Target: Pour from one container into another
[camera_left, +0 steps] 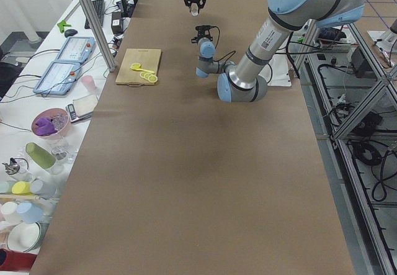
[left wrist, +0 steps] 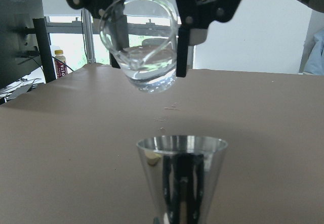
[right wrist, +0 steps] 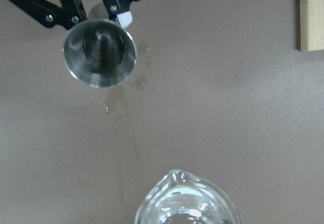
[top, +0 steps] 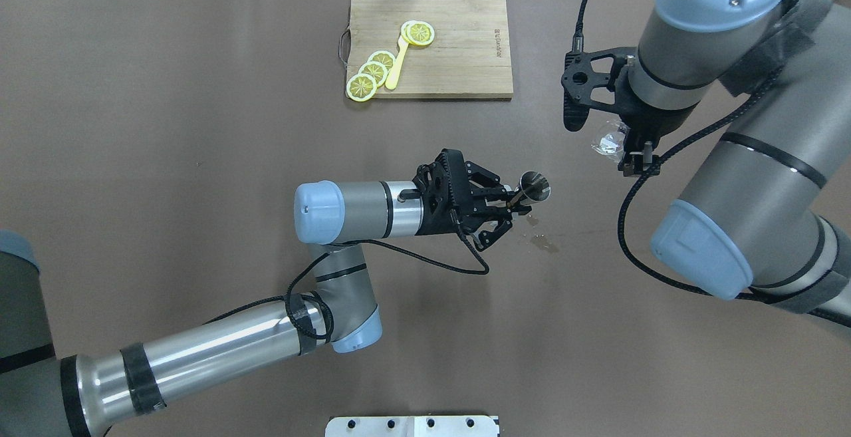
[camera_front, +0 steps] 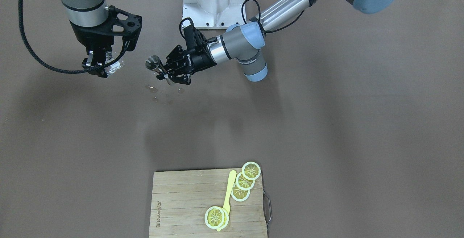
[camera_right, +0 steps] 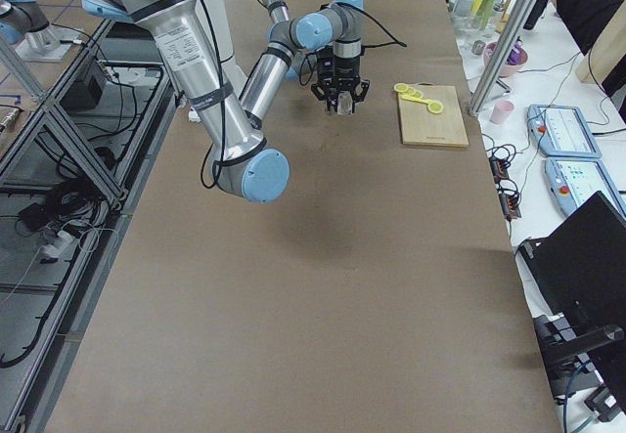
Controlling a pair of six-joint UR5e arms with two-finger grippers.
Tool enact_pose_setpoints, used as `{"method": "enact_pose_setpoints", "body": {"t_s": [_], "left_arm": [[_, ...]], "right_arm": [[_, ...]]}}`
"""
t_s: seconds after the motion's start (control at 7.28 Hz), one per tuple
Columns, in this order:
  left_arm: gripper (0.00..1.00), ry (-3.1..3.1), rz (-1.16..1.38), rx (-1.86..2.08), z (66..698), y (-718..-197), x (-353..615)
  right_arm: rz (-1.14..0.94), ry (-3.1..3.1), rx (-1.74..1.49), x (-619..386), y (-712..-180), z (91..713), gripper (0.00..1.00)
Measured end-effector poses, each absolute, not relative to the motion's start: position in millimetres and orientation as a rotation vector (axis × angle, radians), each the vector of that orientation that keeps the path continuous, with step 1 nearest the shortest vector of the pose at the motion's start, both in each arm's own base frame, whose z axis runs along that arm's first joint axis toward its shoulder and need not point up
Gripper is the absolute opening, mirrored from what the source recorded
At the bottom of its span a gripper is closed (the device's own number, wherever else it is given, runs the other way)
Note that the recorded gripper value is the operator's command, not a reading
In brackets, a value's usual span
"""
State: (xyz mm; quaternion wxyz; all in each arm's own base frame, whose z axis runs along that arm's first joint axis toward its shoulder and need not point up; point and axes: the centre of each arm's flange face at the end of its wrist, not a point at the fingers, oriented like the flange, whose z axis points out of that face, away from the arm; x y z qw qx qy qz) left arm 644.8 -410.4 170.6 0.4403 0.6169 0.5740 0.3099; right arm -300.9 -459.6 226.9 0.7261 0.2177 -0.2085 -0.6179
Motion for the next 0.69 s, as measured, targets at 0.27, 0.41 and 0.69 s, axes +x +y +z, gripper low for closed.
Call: {"method": "enact_pose_setpoints", "body": {"t_s": [0.27, 0.41, 0.69], "left_arm": [[0.00, 1.411, 0.756, 1.541, 191.6, -414.2, 619.9], [0.00, 1.406, 0.750, 1.542, 204.8, -413.1, 606.2], [0.00, 1.408, 0.736, 1.534, 234.0, -404.9, 575.4]], "right_arm": [[-1.314, -0.517, 0.513, -269.1, -466.3, 254.0, 0.00], [-1.287, -0.553, 0.528, -252.2, -469.2, 273.2, 0.00], [-1.210, -0.616, 0.561, -219.9, -468.2, 317.8, 0.00]]}}
